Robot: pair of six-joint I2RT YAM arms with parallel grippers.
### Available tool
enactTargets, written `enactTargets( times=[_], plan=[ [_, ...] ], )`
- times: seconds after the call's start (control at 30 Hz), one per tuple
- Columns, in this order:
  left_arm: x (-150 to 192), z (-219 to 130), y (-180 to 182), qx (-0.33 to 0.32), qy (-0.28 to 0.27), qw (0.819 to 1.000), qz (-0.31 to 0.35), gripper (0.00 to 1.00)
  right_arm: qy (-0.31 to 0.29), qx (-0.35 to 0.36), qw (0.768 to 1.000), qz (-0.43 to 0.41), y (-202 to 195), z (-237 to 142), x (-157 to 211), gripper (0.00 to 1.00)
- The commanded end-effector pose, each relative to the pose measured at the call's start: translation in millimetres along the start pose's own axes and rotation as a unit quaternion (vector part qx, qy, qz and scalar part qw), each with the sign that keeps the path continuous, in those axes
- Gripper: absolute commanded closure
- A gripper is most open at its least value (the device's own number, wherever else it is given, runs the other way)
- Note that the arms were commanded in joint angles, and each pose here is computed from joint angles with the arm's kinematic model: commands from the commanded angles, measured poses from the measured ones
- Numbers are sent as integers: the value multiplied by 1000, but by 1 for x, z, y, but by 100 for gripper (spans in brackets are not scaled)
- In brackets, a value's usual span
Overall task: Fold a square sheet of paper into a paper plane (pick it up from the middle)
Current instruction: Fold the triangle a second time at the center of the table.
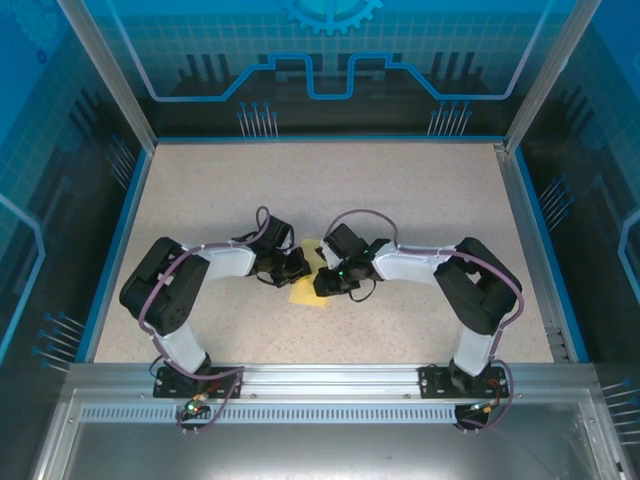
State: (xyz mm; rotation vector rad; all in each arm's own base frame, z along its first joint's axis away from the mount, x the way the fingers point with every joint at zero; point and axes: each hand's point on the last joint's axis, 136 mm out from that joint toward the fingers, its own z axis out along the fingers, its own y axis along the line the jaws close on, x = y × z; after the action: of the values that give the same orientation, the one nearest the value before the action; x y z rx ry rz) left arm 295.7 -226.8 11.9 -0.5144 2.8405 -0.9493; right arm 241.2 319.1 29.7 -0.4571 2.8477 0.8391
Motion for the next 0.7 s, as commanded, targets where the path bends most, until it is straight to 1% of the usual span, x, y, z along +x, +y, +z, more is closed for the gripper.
enactTargets(
  times=[0.0,0.17,0.33,0.43,0.53,0.67],
  plan=[
    [16,5,30,-48,26,998,-22,91,-44,-10,999,19,-6,-23,-22,73],
    [13,-4,9,-12,18,1000,-6,84,-27,-10,999,15,-20,-21,-28,68],
    [12,-7,10,-13,13,1000,-6,81,-15,-16,1000,17,-31,-15,-34,64],
    [14,-6,9,-4,13,1000,-11,80,-8,-35,999,12,-28,-12,-36,63],
    [14,-7,0,20,13,1000,-7,78,3,-42,999,9,-27,-6,-34,64],
    [12,-19,-16,51,0,999,3,73,11,-49,999,6,-26,-3,-31,64]
  ],
)
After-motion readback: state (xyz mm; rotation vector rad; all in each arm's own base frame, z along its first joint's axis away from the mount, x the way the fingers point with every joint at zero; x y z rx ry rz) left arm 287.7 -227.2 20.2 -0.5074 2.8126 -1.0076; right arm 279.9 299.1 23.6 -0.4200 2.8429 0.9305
